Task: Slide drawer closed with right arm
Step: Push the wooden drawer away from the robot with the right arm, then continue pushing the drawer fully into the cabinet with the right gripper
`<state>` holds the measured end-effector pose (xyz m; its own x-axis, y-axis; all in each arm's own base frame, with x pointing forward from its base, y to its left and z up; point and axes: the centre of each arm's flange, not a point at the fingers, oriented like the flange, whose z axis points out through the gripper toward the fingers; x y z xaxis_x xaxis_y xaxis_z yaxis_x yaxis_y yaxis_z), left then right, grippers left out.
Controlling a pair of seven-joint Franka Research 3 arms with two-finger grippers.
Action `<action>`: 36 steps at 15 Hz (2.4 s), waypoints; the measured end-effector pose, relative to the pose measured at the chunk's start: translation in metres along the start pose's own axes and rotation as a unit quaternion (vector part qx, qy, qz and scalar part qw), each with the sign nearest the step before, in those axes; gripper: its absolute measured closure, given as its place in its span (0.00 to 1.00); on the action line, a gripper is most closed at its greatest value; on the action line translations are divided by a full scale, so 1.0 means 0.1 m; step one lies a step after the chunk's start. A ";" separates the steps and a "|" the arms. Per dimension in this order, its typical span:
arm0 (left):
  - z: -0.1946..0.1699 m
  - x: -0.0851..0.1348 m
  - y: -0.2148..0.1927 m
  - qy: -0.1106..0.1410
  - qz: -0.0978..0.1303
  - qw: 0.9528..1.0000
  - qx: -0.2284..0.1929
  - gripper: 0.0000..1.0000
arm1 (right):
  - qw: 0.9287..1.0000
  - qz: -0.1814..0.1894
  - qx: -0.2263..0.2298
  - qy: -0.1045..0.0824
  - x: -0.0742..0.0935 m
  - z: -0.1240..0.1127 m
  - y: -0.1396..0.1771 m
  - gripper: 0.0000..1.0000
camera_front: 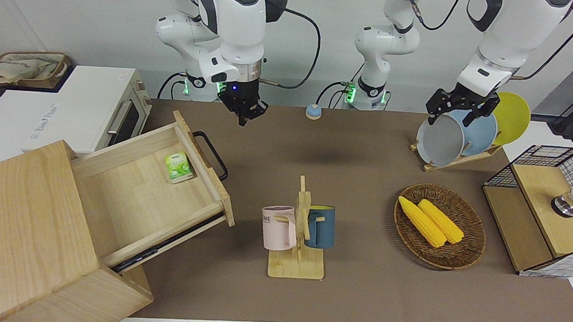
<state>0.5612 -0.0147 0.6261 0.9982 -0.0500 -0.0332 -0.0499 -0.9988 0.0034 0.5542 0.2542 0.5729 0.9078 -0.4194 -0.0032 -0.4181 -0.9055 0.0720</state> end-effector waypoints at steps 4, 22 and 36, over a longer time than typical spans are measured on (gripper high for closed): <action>0.00 0.00 0.00 0.000 0.000 1.000 0.000 0.00 | 0.997 0.079 -0.004 -0.006 0.08 0.38 -0.13 0.99; 0.00 0.00 0.00 0.000 0.000 1.000 0.000 0.00 | 0.978 0.207 0.033 0.012 0.90 0.98 0.15 0.99; 0.00 0.00 0.00 0.000 0.000 1.000 0.000 0.00 | 0.974 0.223 0.048 0.010 1.41 0.96 0.58 0.99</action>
<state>0.5612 -0.0147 0.6261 0.9982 -0.0499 -0.0332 -0.0499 -0.9988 0.0034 0.6547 0.1363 0.4805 0.6353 -0.7718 0.0266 -0.7712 -0.6358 -0.0320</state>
